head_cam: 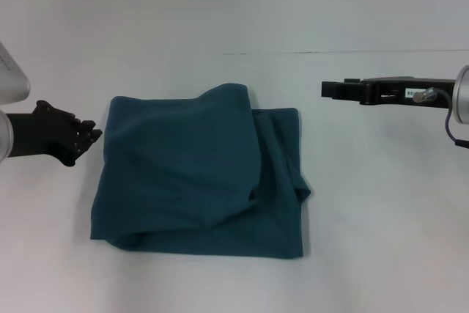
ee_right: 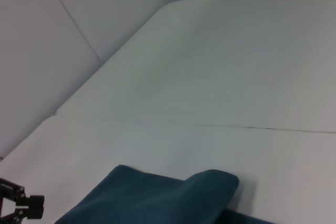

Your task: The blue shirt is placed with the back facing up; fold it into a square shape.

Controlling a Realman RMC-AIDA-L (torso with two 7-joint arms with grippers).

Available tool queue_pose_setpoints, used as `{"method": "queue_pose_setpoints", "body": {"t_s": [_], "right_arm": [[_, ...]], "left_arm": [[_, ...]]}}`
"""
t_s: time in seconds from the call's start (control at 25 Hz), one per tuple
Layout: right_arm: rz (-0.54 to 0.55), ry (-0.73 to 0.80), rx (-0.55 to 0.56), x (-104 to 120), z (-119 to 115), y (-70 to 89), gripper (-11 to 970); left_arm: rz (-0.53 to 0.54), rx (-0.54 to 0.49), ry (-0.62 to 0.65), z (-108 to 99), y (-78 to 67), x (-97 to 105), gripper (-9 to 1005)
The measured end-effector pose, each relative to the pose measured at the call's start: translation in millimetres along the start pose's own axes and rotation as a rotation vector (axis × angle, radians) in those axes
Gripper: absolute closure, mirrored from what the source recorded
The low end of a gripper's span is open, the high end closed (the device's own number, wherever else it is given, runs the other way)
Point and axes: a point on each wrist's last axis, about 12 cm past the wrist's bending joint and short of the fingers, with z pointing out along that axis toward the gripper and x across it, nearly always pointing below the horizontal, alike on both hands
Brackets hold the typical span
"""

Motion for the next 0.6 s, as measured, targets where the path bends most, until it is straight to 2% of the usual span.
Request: {"method": "queue_pose_setpoints", "body": {"t_s": [0.2,0.4,0.6], "right_arm": [[-0.042,0.023,0.006,-5,1,6.4,383],[-0.074,0.027,0.023,-5,3,5.9,386],[-0.133,0.023,0.038,-6,5,3.0,389]], "left_arm": [[-0.027,0.014,-0.021,-7,-2.0,-9,879],[-0.204,0.086,0.0,-17,0.1,-24,839],[-0.363,0.123,0.062,-23,2.6,-49,770]]}}
